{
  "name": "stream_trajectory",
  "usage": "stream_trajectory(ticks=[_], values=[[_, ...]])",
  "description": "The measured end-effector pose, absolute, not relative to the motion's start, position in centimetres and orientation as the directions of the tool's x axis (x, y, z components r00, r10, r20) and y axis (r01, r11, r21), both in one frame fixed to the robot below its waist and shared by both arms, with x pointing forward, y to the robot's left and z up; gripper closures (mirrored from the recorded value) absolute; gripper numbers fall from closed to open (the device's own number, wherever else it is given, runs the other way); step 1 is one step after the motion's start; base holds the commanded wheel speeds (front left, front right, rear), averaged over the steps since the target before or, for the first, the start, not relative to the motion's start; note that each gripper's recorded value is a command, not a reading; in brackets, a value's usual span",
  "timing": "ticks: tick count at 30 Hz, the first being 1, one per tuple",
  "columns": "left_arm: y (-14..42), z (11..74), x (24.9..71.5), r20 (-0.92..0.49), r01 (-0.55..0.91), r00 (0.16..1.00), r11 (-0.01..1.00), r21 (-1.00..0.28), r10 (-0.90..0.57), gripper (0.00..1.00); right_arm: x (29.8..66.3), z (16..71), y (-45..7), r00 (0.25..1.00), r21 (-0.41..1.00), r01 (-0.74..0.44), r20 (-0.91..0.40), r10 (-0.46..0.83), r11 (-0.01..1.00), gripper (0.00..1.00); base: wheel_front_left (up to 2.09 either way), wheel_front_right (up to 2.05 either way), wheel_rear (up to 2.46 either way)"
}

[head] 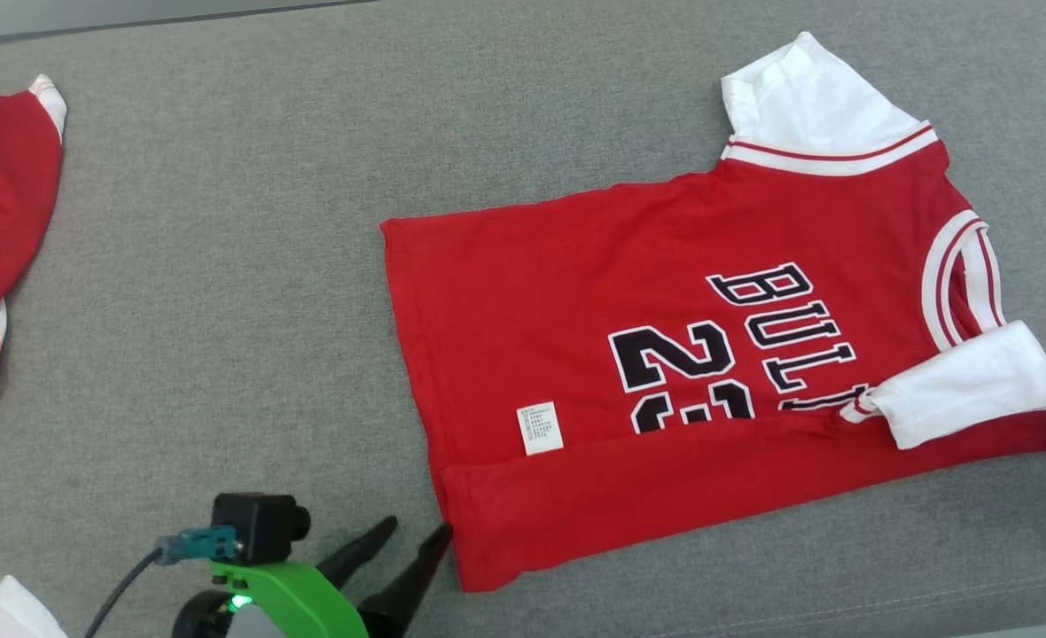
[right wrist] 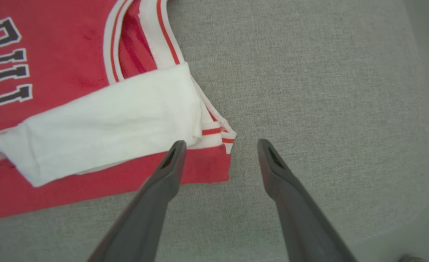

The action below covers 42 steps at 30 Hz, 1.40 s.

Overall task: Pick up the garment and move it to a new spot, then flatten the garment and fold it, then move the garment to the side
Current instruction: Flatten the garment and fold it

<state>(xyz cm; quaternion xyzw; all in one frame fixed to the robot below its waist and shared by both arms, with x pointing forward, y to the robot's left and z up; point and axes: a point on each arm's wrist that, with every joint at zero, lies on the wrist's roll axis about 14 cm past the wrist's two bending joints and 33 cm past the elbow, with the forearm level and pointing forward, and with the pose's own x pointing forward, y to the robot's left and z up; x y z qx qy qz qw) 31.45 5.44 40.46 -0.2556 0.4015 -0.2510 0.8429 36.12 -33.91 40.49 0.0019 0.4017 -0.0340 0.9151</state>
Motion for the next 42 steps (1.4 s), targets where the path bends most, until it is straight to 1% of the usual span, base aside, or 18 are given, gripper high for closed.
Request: stream_trajectory(ticks=[2,4,5,6,10,11,13,17,21,23,26,30,33,38,40,41,42], values=[[6.9,40.4,32.5,-0.562,0.215,0.587,0.781,-0.586,-0.583,0.00,37.3,41.7,-33.9,0.703,-0.029,0.052,-0.709,-0.057,0.998,0.00,0.00,0.00,0.00],[8.2,40.7,34.6,-0.560,0.236,0.625,0.815,-0.529,-0.544,0.00,39.9,43.9,-33.5,0.761,-0.032,0.030,-0.648,-0.044,0.999,0.00,0.00,0.00,0.00],[8.3,41.1,35.4,-0.550,0.240,0.639,0.818,-0.522,-0.538,0.00,40.7,44.6,-33.2,0.776,-0.035,0.020,-0.629,-0.038,0.999,0.00,0.00,0.00,0.00],[8.4,41.7,37.2,-0.529,0.252,0.659,0.819,-0.515,-0.535,0.00,42.5,45.8,-32.9,0.803,-0.049,0.002,-0.595,-0.031,0.999,0.00,0.00,0.00,0.00],[8.2,42.6,42.3,-0.488,0.288,0.702,0.833,-0.473,-0.520,0.00,48.0,48.5,-31.6,0.864,-0.106,-0.039,-0.503,-0.020,0.994,0.00,0.00,0.00,0.00],[8.0,42.6,43.9,-0.479,0.297,0.708,0.835,-0.464,-0.518,0.00,50.1,49.1,-30.9,0.881,-0.118,-0.049,-0.474,-0.013,0.992,0.00,0.00,0.00,0.00],[7.5,42.3,45.8,-0.473,0.300,0.711,0.834,-0.463,-0.519,0.00,52.8,49.0,-29.5,0.889,-0.132,-0.075,-0.457,0.006,0.988,0.00,0.00,0.00,0.00],[7.0,40.9,49.2,-0.476,0.304,0.714,0.840,-0.449,-0.513,0.00,58.5,48.0,-27.3,0.904,-0.149,-0.088,-0.427,0.017,0.985,0.00,0.00,0.00,0.00],[6.3,38.6,50.3,-0.497,0.307,0.691,0.835,-0.456,-0.525,0.00,62.0,44.8,-26.4,0.886,-0.149,-0.080,-0.464,0.001,0.986,0.00,0.00,0.00,0.00],[6.2,38.1,50.6,-0.501,0.307,0.687,0.835,-0.457,-0.526,0.00,63.1,42.9,-25.9,0.866,-0.169,-0.088,-0.499,-0.008,0.982,0.00,0.00,0.00,0.00],[6.3,37.6,51.1,-0.498,0.305,0.692,0.836,-0.456,-0.523,0.00,64.5,40.5,-24.1,0.854,-0.132,-0.105,-0.520,0.022,0.986,0.00,0.00,0.00,0.00],[6.7,36.9,51.1,-0.510,0.295,0.691,0.844,-0.449,-0.512,0.00,65.0,37.1,-21.9,0.823,-0.101,-0.143,-0.564,0.062,0.985,0.00,0.00,0.00,0.00],[7.1,36.7,51.0,-0.515,0.289,0.693,0.848,-0.444,-0.505,0.00,65.4,36.5,-21.4,0.818,-0.085,-0.145,-0.571,0.071,0.986,0.00,0.00,0.00,0.00],[6.7,36.7,50.8,-0.520,0.308,0.678,0.843,-0.441,-0.520,0.00,65.0,36.3,-21.7,0.806,-0.087,-0.153,-0.587,0.073,0.984,0.00,0.00,0.00,0.00],[6.6,36.6,50.8,-0.522,0.309,0.674,0.841,-0.444,-0.523,0.00,64.8,36.3,-21.9,0.804,-0.088,-0.153,-0.590,0.072,0.984,0.03,0.00,0.00,0.00],[6.6,36.6,50.8,-0.523,0.309,0.672,0.841,-0.444,-0.524,0.00,64.8,36.4,-22.1,0.805,-0.089,-0.150,-0.589,0.069,0.985,0.00,0.00,0.00,0.00],[6.5,36.5,50.8,-0.524,0.310,0.671,0.841,-0.445,-0.524,0.00,64.7,36.4,-22.3,0.805,-0.088,-0.147,-0.589,0.068,0.985,0.00,0.00,0.00,0.00]])
